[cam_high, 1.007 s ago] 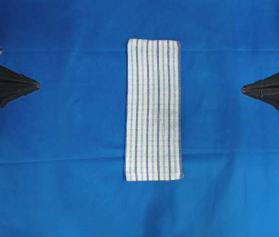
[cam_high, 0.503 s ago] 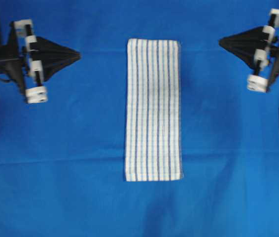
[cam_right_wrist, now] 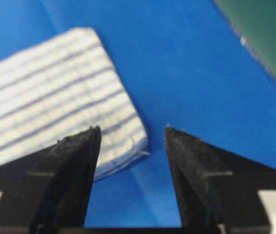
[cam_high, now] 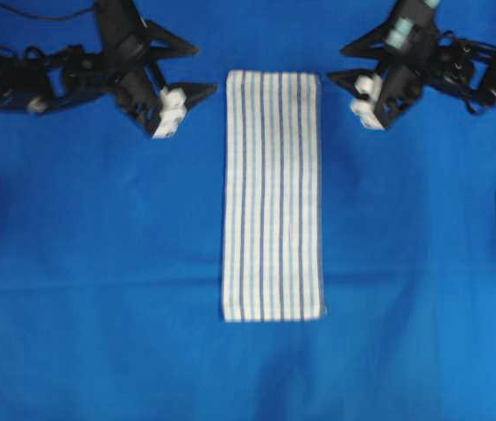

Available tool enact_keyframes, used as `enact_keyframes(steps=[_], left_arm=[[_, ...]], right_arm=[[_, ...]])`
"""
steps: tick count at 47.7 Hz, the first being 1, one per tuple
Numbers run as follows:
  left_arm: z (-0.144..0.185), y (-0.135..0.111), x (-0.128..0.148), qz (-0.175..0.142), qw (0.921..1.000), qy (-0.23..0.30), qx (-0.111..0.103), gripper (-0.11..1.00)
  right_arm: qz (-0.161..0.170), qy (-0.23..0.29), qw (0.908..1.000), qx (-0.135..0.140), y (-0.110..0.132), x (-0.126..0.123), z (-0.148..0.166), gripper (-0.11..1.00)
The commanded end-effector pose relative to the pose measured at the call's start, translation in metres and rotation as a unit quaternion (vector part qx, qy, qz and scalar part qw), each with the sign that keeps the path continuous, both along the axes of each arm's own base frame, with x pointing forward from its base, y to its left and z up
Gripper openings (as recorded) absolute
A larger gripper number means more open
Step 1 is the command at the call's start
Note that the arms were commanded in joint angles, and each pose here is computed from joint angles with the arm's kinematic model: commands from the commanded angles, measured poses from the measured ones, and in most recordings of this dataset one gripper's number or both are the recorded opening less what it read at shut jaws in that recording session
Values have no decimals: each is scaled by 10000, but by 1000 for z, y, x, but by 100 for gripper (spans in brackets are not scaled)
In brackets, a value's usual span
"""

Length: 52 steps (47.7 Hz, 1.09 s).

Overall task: Fold a vertical towel.
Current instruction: 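Move both grippers toward the top corners of the striped towel, then grasp the towel's top left and right corners with both grippers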

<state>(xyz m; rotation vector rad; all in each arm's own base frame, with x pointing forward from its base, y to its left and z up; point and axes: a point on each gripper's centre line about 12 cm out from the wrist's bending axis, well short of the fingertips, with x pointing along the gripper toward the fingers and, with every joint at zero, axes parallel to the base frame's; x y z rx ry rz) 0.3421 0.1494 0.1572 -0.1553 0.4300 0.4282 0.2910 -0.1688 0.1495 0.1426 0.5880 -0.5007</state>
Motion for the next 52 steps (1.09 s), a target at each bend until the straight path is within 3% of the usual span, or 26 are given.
enact_keyframes(steps=[1, 17, 28, 34, 41, 44, 52], left_arm=[[-7, 16, 13, 117, 9999, -27, 15, 81], [-77, 36, 32, 250, 9985, 446, -187, 81], [-88, 41, 36, 276, 9980, 512, -226, 77], [-89, 38, 36, 249, 9979, 543, -232, 58], [-88, 33, 39, 147, 9982, 548, -185, 18], [-88, 32, 41, 120, 9983, 537, -172, 5], [-84, 31, 41, 109, 9985, 519, -156, 4]], right_arm=[[8, -3, 10000, -25, -9, 14, -4, 56], [-61, 350, 9992, 177, -22, 22, -49, 56], [-83, 408, 9989, 214, -24, 23, -57, 55], [-77, 417, 9989, 214, -24, 23, -57, 45], [-48, 430, 9989, 193, -24, 23, -57, 8], [-34, 426, 9989, 185, -23, 24, -57, 8], [-55, 337, 9993, 154, -25, 25, -55, 8]])
